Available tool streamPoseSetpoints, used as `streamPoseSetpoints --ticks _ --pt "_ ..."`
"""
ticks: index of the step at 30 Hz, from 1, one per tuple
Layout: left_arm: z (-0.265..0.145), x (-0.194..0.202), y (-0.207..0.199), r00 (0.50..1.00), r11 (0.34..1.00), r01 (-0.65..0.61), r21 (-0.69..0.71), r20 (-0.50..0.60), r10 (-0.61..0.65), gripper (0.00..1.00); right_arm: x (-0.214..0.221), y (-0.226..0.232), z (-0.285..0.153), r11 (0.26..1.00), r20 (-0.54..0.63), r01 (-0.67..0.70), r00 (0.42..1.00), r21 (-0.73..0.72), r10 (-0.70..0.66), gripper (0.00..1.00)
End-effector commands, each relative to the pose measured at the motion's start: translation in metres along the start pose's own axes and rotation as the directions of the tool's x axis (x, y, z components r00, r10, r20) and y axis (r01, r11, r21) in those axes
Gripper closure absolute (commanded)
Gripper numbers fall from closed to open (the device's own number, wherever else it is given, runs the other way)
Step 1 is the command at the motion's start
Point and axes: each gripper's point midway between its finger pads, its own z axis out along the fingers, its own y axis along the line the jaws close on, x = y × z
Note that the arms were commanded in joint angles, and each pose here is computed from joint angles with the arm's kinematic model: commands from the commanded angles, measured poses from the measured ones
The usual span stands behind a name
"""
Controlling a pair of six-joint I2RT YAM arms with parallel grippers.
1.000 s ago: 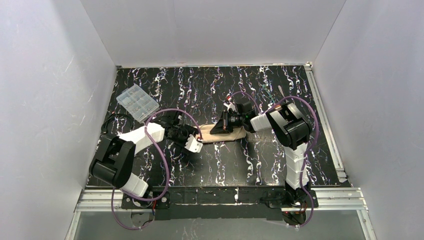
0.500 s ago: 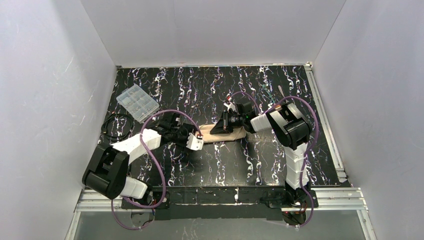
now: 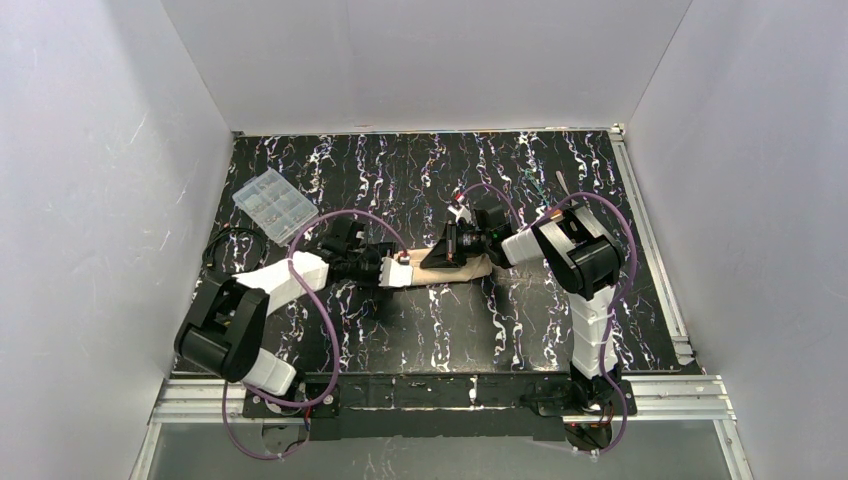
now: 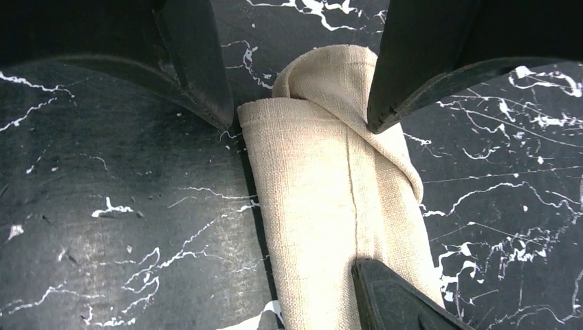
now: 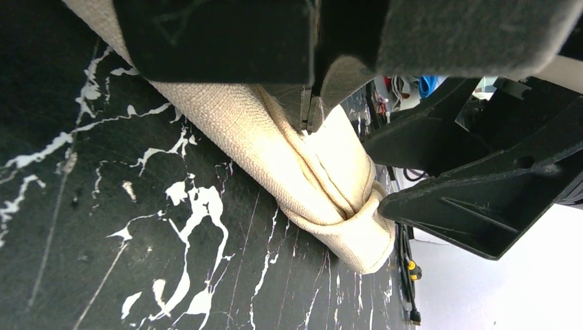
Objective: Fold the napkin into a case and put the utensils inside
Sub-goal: Turn over the smaller rectangle-folded napkin at the center of the board.
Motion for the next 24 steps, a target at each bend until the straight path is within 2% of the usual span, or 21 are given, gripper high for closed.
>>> streamPoseSetpoints --ticks 1,4,11,24 --pt "0.003 -0.007 0.002 0.996 0.996 0.084 0.031 -0.001 -0.084 0.31 0.000 -0.002 -0.004 1.000 0.015 -0.003 1.000 0.008 0.003 0.99" --pt "0.004 -0.005 0.003 0.996 0.996 0.087 0.036 -0.011 -0.087 0.34 -0.001 0.000 -0.004 1.000 0.016 -0.001 1.000 0.004 0.001 0.99" --pt "0.011 0.009 -0.003 0.995 0.995 0.079 0.061 -0.067 -0.075 0.49 -0.003 0.005 -0.005 1.000 0.024 0.000 1.000 -0.013 0.000 0.99" --pt "0.016 0.014 -0.001 0.993 0.994 0.092 0.054 -0.076 -0.088 0.64 -0.025 0.042 -0.002 0.996 0.047 0.070 0.997 -0.058 -0.067 0.99"
